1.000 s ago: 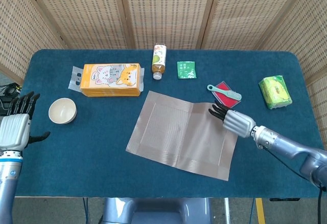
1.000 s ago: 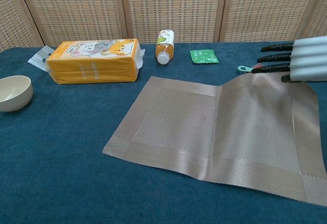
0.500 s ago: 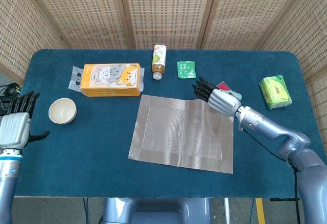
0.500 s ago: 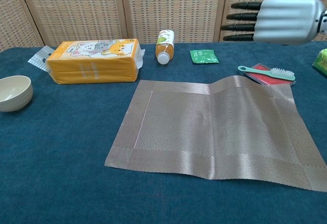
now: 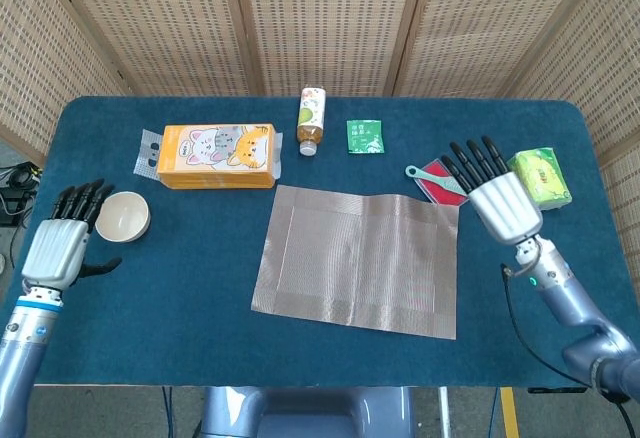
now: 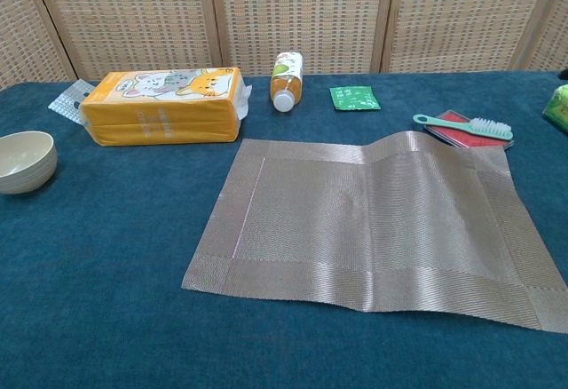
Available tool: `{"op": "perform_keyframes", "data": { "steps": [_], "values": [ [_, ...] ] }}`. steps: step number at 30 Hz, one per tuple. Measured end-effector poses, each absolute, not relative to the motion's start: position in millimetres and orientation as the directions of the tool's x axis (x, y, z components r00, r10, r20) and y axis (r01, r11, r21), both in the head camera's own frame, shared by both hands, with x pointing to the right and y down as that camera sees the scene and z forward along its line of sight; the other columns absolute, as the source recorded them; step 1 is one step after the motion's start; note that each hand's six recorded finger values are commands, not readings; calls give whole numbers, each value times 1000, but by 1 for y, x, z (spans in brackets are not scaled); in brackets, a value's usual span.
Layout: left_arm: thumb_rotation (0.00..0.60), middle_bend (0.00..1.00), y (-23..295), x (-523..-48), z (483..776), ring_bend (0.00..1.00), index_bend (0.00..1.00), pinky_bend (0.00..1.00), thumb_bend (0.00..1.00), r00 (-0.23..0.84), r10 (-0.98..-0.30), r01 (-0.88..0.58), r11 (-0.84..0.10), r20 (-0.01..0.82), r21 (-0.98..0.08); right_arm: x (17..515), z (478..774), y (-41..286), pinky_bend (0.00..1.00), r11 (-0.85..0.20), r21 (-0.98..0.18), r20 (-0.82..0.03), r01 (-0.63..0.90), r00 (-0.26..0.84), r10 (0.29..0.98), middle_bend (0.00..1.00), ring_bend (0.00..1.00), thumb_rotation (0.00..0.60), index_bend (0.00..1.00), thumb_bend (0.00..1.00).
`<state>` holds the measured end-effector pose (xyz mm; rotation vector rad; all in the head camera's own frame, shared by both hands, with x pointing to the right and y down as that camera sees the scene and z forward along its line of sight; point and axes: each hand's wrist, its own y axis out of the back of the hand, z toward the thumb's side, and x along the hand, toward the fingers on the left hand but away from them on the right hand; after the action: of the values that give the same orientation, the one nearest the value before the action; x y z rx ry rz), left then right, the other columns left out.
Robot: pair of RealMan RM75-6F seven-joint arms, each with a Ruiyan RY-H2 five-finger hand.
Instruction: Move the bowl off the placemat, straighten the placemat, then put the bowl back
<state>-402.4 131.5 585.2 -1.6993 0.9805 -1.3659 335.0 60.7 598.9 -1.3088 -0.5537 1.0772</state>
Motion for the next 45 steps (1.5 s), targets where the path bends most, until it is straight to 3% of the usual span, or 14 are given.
{"op": "perform_keyframes", "data": {
  "steps": [7,10,16,21,26,32,45],
  "values": [
    [600,0,130,-360,620,0,0,0,0,356,-807,-37,-515,470,-856,368,580,141,0,-354,-935,-346,-8,230,909,0,0,600,0,0],
    [600,0,131,-335,638,0,14,0,0,457,-744,39,-531,488,-847,386,574,172,0,-374,-927,-367,35,127,921,0,0,600,0,0],
    [600,0,132,-295,667,0,112,0,0,633,-616,147,-498,468,-855,389,582,204,0,-413,-911,-412,3,75,908,0,0,600,0,0],
    [600,0,132,-263,691,0,121,0,0,746,-486,231,-451,455,-862,391,583,208,0,-407,-913,-407,-13,65,911,0,0,600,0,0],
    [600,0,133,-238,708,0,137,0,0,800,-402,288,-393,445,-873,393,584,211,0,-414,-910,-414,-9,63,908,0,0,600,0,0],
    [600,0,132,-214,729,0,150,0,0,830,-348,326,-330,435,-886,395,584,210,0,-417,-909,-416,-6,61,907,0,0,600,0,0],
    [600,0,135,-183,742,0,158,0,0,858,-309,313,-318,410,-895,396,582,210,0,-417,-909,-417,-5,54,908,0,0,600,0,0]
  ]
}}
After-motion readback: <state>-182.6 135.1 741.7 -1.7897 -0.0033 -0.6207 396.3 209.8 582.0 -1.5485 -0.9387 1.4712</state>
